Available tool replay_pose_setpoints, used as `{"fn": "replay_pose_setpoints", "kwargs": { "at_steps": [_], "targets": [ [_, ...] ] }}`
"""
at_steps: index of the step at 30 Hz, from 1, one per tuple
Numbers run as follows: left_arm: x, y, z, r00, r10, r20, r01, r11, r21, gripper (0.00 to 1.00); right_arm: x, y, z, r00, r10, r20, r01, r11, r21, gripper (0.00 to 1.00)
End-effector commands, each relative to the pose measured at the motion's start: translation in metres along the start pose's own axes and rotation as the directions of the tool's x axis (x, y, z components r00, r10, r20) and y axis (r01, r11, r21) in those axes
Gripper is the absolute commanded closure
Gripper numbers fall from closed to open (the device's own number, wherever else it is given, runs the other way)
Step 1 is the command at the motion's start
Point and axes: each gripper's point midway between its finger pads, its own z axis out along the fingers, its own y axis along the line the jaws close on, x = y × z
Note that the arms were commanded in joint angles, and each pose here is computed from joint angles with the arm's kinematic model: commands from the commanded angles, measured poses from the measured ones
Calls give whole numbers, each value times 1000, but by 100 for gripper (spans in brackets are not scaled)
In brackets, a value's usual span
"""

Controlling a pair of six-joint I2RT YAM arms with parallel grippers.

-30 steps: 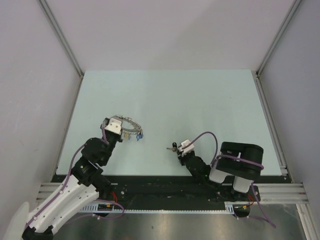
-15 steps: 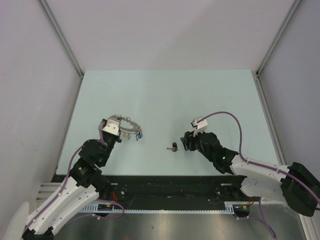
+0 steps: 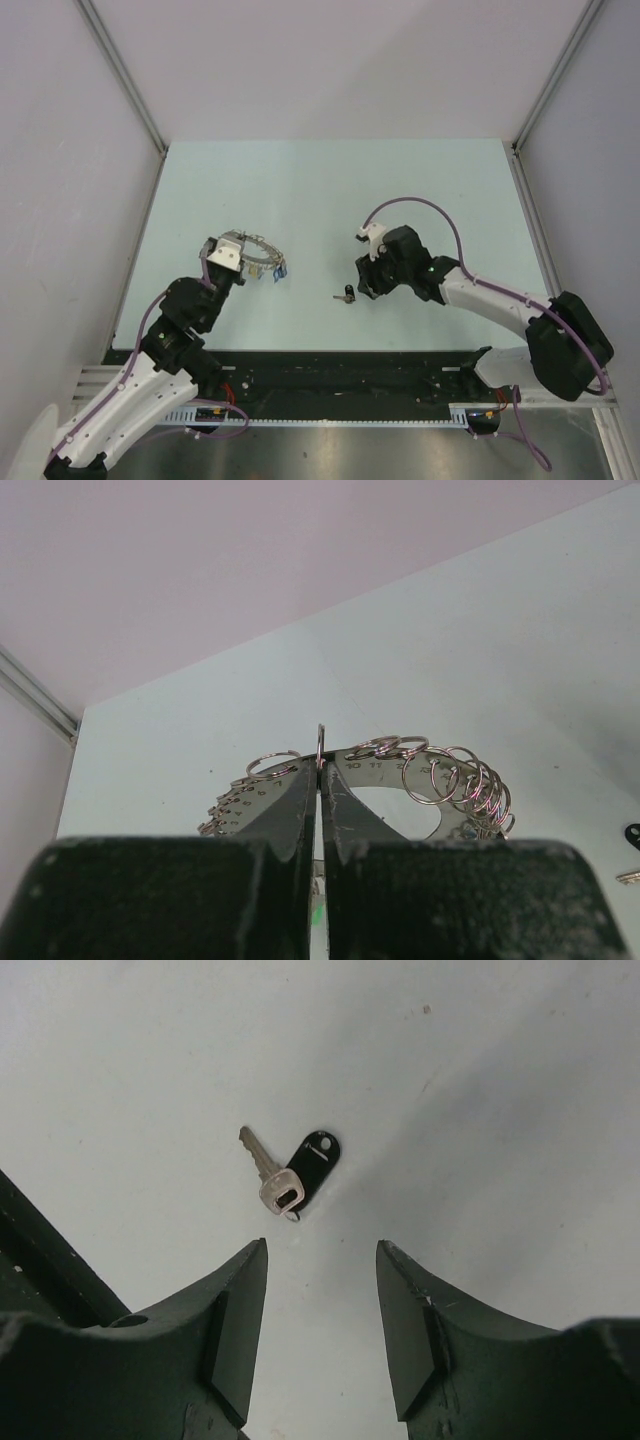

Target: Put the keys on the keyring

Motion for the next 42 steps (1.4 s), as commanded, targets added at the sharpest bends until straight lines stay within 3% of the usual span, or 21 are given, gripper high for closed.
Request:
{"fn": "replay_pose_setpoints", "kwargs": {
  "at_steps": [1, 8, 18, 31, 36, 42],
  "targets": [
    [-28, 5, 1, 996, -25, 88, 25, 1000, -6, 95, 4, -7, 0, 978, -167, -124, 165, 986, -25, 48],
    [-30, 5, 0, 995, -23, 93, 24, 1000, -4, 94, 31, -6, 16, 930, -303, -210, 285, 952, -113, 51],
    [-29, 5, 0, 996, -21, 92, 21, 1000, -2, 95, 31, -4, 37, 898, -401, -179, 380, 914, -141, 55],
    [-23, 5, 3, 998, -10, 69, 11, 1000, -11, 94, 43, 1, 43, 867, -439, -235, 413, 898, -154, 57],
    [-16, -4, 6, 999, -16, 34, 16, 1000, 26, 85, 21, 6, 32, 908, -385, -162, 367, 921, -132, 54],
    [-6, -22, 11, 991, -103, -89, 111, 990, 92, 62, -2, 17, 19, 941, -327, -85, 320, 943, -92, 47]
  ]
}}
